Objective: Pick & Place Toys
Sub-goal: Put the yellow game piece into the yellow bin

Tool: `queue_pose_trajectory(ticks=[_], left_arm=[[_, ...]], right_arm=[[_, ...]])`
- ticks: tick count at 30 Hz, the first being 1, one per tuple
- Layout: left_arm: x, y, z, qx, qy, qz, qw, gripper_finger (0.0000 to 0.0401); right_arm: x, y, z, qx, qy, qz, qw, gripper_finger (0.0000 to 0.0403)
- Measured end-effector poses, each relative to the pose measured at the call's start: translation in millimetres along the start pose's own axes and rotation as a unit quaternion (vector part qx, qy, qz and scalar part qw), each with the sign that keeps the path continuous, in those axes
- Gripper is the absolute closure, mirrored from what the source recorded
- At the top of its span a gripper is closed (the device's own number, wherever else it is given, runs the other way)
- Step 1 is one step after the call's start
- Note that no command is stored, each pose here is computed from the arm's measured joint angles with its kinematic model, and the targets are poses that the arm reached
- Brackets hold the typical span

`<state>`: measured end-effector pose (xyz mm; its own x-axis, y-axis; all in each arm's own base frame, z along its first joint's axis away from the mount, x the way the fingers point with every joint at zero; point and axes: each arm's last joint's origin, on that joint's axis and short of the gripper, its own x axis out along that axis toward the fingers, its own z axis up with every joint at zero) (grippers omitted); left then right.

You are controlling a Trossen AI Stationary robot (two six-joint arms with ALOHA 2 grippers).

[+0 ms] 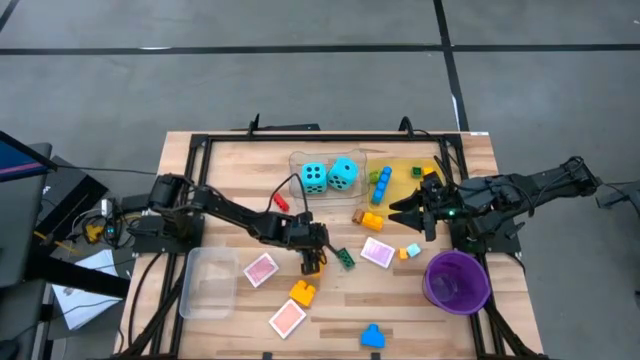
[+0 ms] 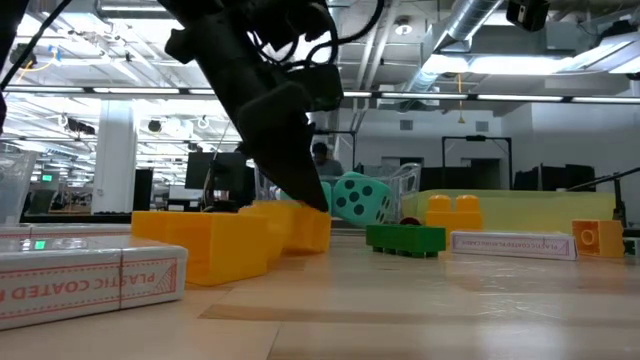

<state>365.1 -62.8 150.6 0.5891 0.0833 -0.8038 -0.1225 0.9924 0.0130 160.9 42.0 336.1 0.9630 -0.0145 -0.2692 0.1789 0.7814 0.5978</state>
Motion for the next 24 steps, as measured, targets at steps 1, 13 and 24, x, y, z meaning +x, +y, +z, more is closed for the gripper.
queue_pose_trajectory(ticks=[1,13,24], left_arm=[[-1,-4,-1,0.003,-0.001,-0.004,1.0,0.019],[-2,-3,5,-0.004,-0.039,0.042,0.998,0.019],[-1,0,5,-0.017,-0.029,0.014,0.999,0.019]], right_arm=[[0,0,0,0.0,0.0,0.0,1.0,0.0191],[0,0,0,0.0,0.0,0.0,1.0,0.0191],[0,1,-1,0.004,0.009,0.009,1.0,0.0191]])
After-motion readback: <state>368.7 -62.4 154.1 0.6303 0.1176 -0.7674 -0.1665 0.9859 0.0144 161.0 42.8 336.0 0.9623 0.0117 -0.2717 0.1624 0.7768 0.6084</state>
